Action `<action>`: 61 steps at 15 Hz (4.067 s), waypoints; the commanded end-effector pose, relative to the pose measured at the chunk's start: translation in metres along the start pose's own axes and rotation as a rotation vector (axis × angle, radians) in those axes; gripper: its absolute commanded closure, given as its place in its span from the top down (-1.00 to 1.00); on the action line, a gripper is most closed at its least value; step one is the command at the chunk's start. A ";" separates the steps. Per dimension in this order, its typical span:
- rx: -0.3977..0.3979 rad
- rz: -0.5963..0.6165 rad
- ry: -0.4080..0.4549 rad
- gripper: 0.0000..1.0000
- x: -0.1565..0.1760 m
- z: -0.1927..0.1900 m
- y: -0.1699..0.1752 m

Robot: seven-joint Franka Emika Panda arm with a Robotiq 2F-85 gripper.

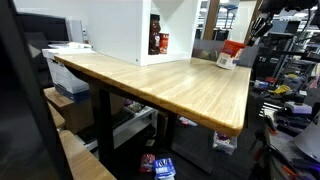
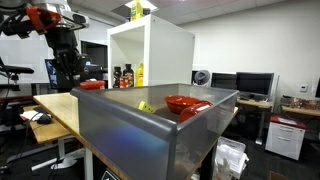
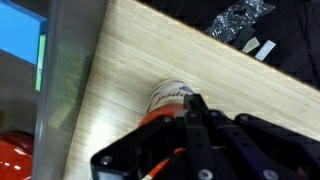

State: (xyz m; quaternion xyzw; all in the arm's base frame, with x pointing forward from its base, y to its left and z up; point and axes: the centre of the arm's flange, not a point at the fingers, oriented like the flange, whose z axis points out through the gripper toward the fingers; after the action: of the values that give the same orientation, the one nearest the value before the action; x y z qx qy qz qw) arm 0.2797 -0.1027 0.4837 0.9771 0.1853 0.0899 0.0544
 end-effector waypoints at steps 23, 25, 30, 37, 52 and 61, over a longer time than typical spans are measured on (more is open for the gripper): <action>-0.054 -0.060 -0.216 -1.00 0.005 0.075 0.004; -0.082 -0.073 -0.227 -1.00 0.006 0.087 0.007; -0.163 -0.120 -0.143 -1.00 0.014 0.097 0.020; -0.120 -0.097 -0.055 -1.00 0.027 0.105 0.018; -0.139 0.091 0.162 -1.00 0.091 0.123 0.007; -0.140 0.297 0.209 -1.00 0.123 0.121 -0.020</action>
State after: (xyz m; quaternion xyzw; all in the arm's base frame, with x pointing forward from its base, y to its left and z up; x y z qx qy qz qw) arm 0.3939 -0.0592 0.3862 0.9735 0.0677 0.1969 0.0946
